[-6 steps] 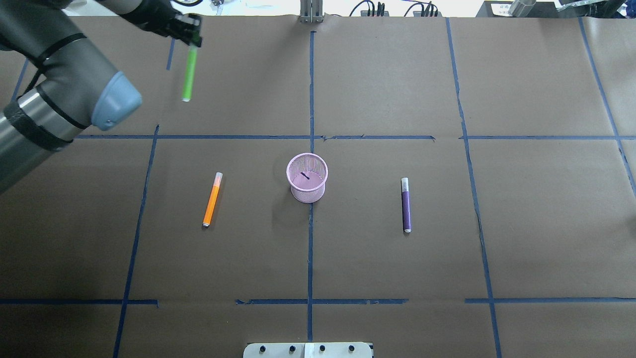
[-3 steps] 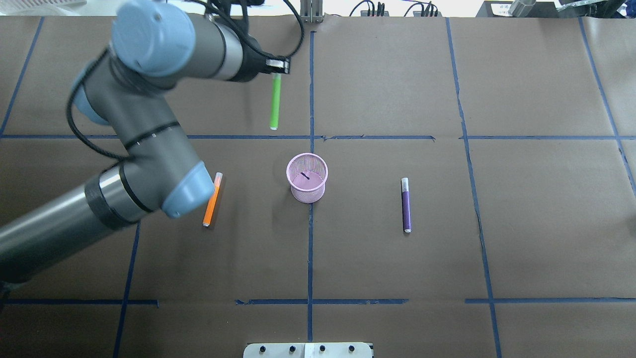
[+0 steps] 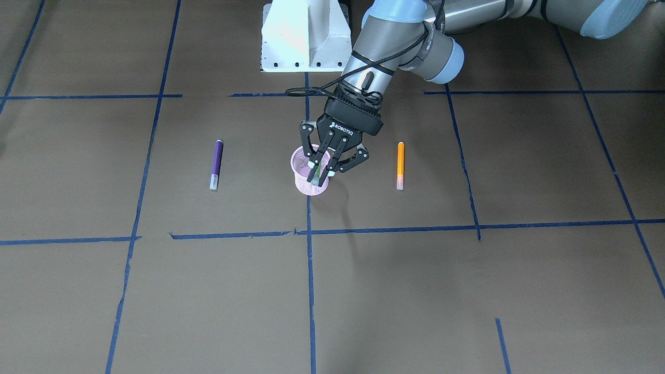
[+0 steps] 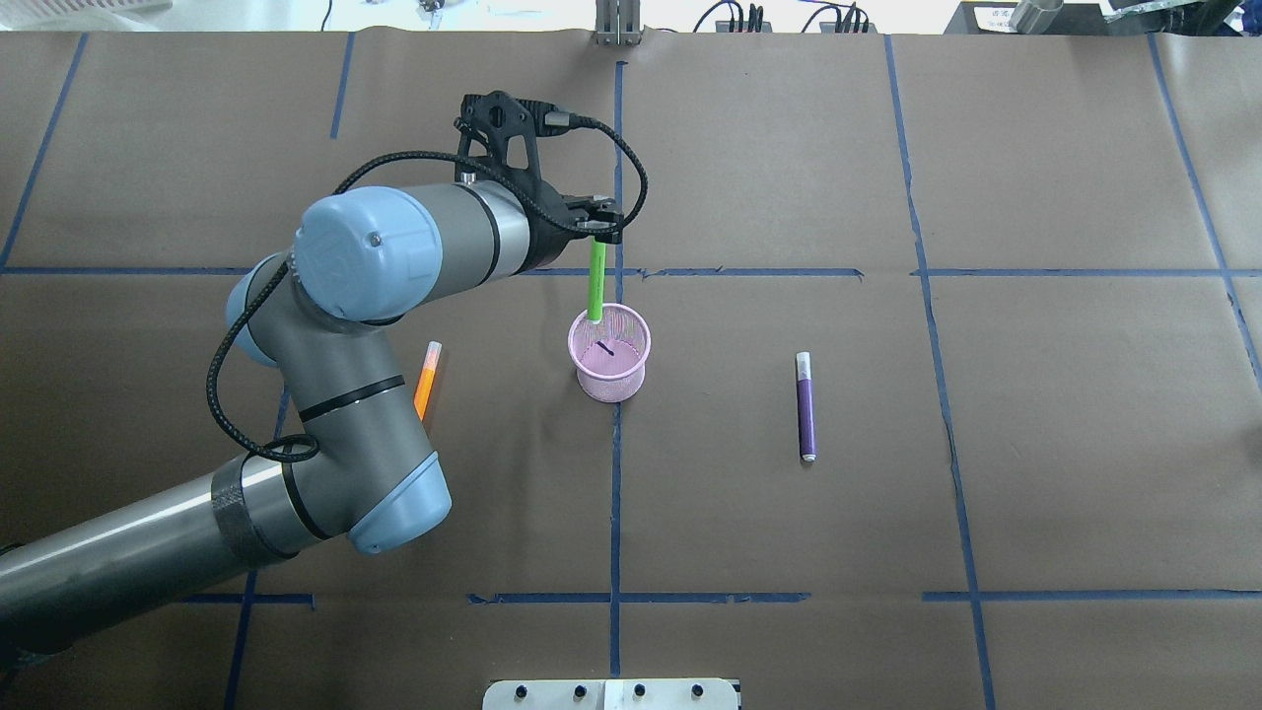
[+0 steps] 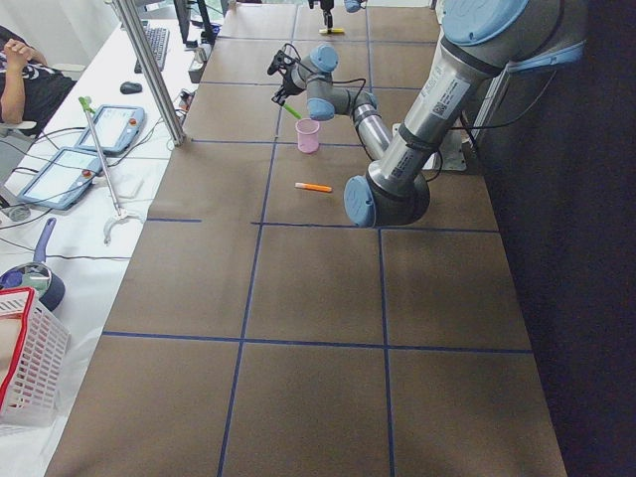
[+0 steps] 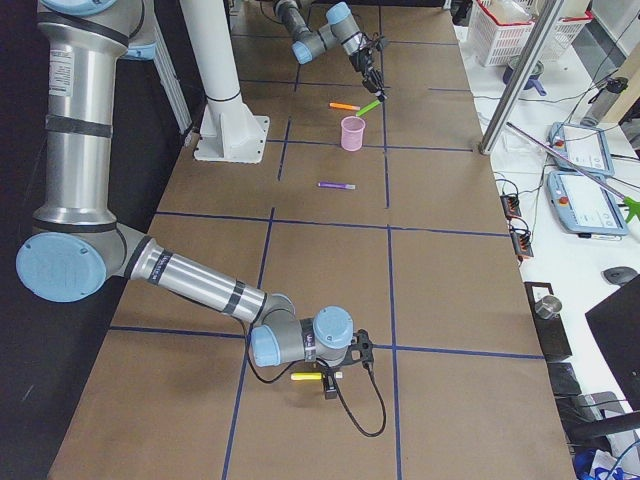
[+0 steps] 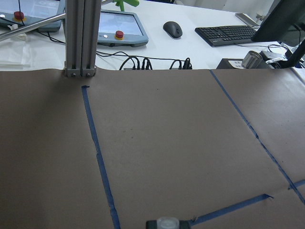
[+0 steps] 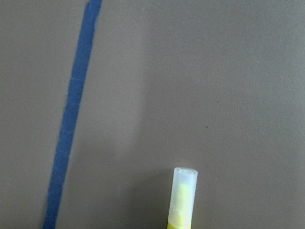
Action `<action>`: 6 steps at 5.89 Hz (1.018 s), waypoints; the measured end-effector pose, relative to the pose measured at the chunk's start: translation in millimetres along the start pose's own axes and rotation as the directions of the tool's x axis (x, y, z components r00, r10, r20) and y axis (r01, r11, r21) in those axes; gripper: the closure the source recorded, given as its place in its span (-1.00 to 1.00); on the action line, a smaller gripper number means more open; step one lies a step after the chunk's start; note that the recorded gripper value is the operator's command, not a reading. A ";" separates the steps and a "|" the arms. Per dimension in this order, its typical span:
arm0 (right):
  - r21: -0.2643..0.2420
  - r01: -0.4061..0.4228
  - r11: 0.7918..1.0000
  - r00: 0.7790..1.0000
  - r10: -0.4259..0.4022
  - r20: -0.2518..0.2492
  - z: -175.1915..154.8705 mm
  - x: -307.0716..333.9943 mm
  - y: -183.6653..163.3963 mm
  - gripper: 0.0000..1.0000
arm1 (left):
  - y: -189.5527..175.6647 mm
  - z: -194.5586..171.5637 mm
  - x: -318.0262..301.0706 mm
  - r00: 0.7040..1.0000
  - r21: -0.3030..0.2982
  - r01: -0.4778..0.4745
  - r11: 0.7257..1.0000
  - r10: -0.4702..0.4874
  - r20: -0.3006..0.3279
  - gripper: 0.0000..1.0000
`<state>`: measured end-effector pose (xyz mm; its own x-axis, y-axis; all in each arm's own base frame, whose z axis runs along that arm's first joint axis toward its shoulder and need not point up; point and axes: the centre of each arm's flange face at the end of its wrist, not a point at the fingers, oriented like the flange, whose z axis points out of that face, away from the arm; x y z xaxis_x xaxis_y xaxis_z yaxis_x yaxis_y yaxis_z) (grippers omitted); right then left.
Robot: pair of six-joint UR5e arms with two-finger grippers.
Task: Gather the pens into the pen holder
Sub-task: 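Lower the green highlighter into the pink cup and open the left gripper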
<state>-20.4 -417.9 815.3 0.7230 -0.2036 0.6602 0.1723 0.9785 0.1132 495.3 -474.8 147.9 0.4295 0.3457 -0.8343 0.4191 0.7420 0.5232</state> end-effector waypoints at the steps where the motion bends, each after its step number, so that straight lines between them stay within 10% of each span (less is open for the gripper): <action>1: -0.001 -0.001 1.000 1.000 0.001 0.000 0.3 0.3 0.6 -1.00 | 11.6 3.3 0.4 1.000 -0.010 -0.001 1.000 0.001 -0.008 1.00; 5: -0.003 -0.003 1.000 1.000 0.003 0.000 1.1 1.0 1.5 -1.00 | 60.0 13.1 5.7 1.000 -0.078 -0.015 0.997 0.014 -0.016 1.00; 6: -0.003 -0.003 1.000 1.000 0.003 0.000 1.1 1.0 1.5 -1.00 | 64.1 14.2 6.3 1.000 -0.084 -0.016 0.996 0.015 -0.016 0.75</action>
<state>-20.1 -416.7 816.9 0.7235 -0.2007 0.6605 0.1719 0.9790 0.1092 536.1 -433.2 178.6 0.4227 0.3662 -0.8290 0.3432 0.7819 0.5204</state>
